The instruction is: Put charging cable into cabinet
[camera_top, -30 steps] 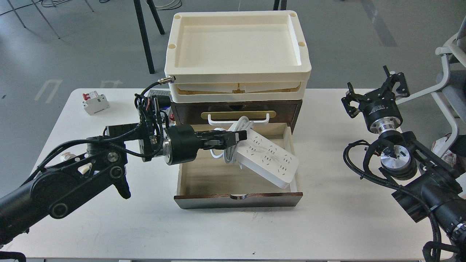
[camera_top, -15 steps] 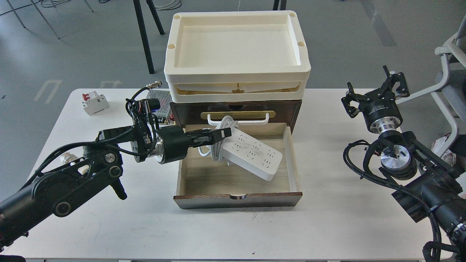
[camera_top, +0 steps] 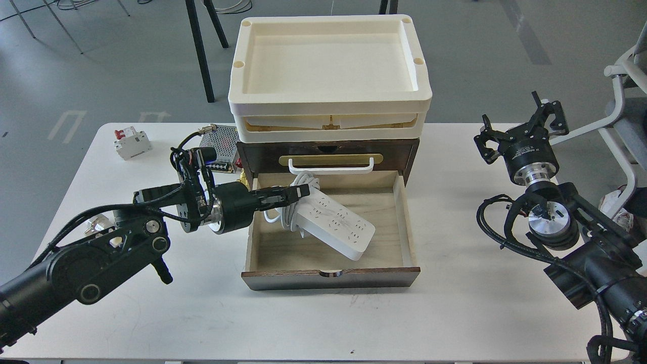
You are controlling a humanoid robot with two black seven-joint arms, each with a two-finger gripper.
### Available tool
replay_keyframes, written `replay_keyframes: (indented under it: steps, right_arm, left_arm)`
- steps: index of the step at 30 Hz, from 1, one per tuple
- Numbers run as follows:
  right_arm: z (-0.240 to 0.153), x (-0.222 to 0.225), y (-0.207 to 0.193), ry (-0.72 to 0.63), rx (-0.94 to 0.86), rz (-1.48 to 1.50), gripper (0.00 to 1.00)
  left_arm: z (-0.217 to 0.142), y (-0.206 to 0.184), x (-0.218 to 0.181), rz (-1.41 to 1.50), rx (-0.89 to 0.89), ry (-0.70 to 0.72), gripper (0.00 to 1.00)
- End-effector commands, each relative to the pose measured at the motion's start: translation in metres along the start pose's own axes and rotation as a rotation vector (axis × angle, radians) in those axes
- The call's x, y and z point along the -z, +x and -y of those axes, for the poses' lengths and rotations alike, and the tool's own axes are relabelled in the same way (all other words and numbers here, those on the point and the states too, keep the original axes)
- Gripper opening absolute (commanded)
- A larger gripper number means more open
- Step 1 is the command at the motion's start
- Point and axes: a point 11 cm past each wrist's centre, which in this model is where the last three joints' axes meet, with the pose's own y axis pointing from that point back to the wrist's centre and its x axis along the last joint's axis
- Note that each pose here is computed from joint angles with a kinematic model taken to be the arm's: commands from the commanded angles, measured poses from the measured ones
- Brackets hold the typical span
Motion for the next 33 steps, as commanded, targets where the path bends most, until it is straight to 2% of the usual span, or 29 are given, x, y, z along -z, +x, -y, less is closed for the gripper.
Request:
replay_keyframes:
  steps: [1,8,14,16,17,22,28,31,33]
  right_arm:
    - [0.0,0.0,0.0,0.0,0.001,0.001,1.0]
    - [0.0,0.001,0.0,0.001,-0.001,-0.001,1.0]
    - [0.0,0.0,-0.001,0.001,0.001,0.0,1.0]
    - [0.0,0.0,-0.001,0.001,0.001,0.0,1.0]
    - [0.0,0.0,0.0,0.0,0.001,0.001,1.0]
    - [0.0,0.0,0.0,0.0,0.001,0.001,1.0]
    - [0.0,0.0,0.0,0.001,0.002,0.002,1.0]
    - [0.001,0.001,-0.002,0.004,0.006,0.004,1.0]
    - [0.001,0.002,-0.001,0.006,0.002,0.004,1.0]
  left_arm:
    - [0.002,-0.005,0.0,-0.001,0.01,0.001,0.2]
    - [0.001,-0.005,0.001,-0.001,0.014,0.007,0.3]
    - [0.002,-0.006,0.0,-0.003,0.008,0.002,0.66]
    - [0.0,0.0,-0.006,0.001,-0.008,-0.023,0.84]
    - [-0.001,0.001,-0.009,-0.003,-0.013,-0.039,0.9]
    - [-0.013,0.028,-0.034,-0.127,-0.094,-0.214,0.93]
    - [-0.054,0.096,-0.062,-0.391,-0.314,-0.508,0.99]
    - [-0.077,0.127,-0.058,-0.527,-0.433,-0.601,0.99]
    - [-0.091,0.143,-0.042,-0.653,-0.506,-0.639,1.0]
